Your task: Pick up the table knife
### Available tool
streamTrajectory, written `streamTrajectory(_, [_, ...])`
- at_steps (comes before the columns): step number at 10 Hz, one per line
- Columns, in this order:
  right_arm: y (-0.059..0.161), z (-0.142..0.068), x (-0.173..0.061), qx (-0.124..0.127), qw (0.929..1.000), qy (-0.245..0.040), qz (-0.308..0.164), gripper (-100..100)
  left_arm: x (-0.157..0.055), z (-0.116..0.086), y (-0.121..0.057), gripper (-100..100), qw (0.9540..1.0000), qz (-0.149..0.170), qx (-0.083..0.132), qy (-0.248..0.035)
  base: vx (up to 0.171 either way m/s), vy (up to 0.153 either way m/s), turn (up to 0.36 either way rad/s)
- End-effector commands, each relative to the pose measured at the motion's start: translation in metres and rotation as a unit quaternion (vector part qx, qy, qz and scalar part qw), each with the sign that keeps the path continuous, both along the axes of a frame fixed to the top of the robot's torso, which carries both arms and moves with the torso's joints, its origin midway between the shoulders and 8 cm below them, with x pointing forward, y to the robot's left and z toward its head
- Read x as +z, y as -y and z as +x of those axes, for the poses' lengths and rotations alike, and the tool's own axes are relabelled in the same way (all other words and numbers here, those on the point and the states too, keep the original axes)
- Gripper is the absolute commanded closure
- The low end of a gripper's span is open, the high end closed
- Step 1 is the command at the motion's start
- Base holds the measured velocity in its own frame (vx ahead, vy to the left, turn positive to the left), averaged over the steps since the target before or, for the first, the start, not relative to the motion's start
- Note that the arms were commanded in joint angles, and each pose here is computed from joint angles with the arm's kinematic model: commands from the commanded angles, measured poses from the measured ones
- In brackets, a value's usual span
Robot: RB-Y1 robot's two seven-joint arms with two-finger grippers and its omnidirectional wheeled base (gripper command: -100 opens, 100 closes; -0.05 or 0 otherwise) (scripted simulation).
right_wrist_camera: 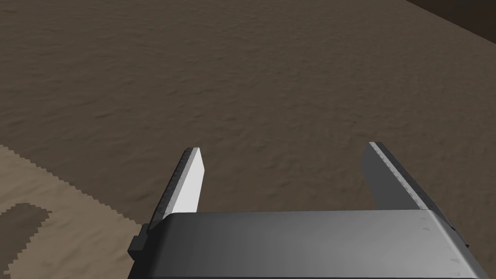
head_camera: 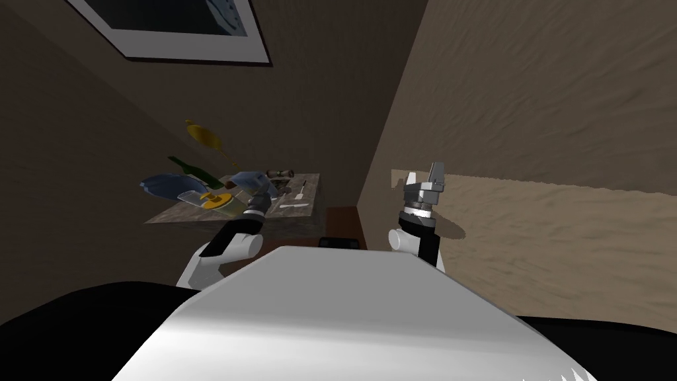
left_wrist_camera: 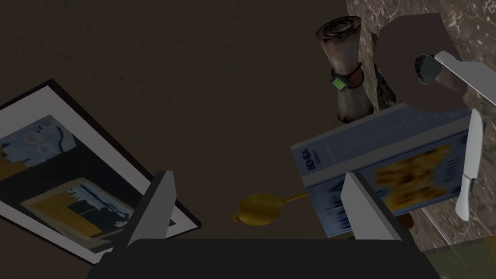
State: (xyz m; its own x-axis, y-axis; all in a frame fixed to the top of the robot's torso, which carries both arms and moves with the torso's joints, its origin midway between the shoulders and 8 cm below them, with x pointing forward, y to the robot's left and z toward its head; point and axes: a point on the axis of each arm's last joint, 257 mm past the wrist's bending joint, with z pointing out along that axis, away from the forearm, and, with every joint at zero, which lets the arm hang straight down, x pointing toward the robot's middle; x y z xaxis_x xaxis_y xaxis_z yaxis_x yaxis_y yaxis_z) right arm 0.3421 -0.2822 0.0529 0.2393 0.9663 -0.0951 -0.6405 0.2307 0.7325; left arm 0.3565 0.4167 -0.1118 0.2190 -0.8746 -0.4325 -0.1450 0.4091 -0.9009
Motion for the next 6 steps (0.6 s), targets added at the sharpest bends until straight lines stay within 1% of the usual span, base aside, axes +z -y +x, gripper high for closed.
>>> streamTrajectory(1, [0.000,0.000,0.000,0.000,1.0000,0.000,0.000,0,-0.016,-0.006,-0.007,-100,0.9995,-0.003,0.011,-0.029,0.052,-0.094,0.016])
streamTrajectory(2, [0.000,0.000,0.000,0.000,1.0000,0.000,0.000,0,-0.026,-0.015,-0.019,-100,0.9984,-0.001,0.024,-0.052,0.068,-0.121,0.010])
streamTrajectory(3, [0.000,0.000,0.000,0.000,1.0000,0.000,0.000,0,-0.034,-0.017,-0.021,-100,0.9974,-0.005,0.027,-0.067,0.054,-0.100,0.011])
streamTrajectory(4, [0.000,0.000,0.000,0.000,1.0000,0.000,0.000,0,-0.038,-0.018,-0.021,-100,0.9969,-0.006,0.029,-0.073,0.024,-0.044,0.005])
streamTrajectory(5, [0.000,0.000,0.000,0.000,1.0000,0.000,0.000,0,-0.050,-0.029,-0.033,-100,0.9942,-0.006,0.042,-0.098,0.064,-0.078,-0.008])
streamTrajectory(6, [0.000,0.000,0.000,0.000,1.0000,0.000,0.000,0,-0.057,-0.032,-0.034,-100,0.9927,-0.010,0.045,-0.112,0.071,-0.076,0.011])
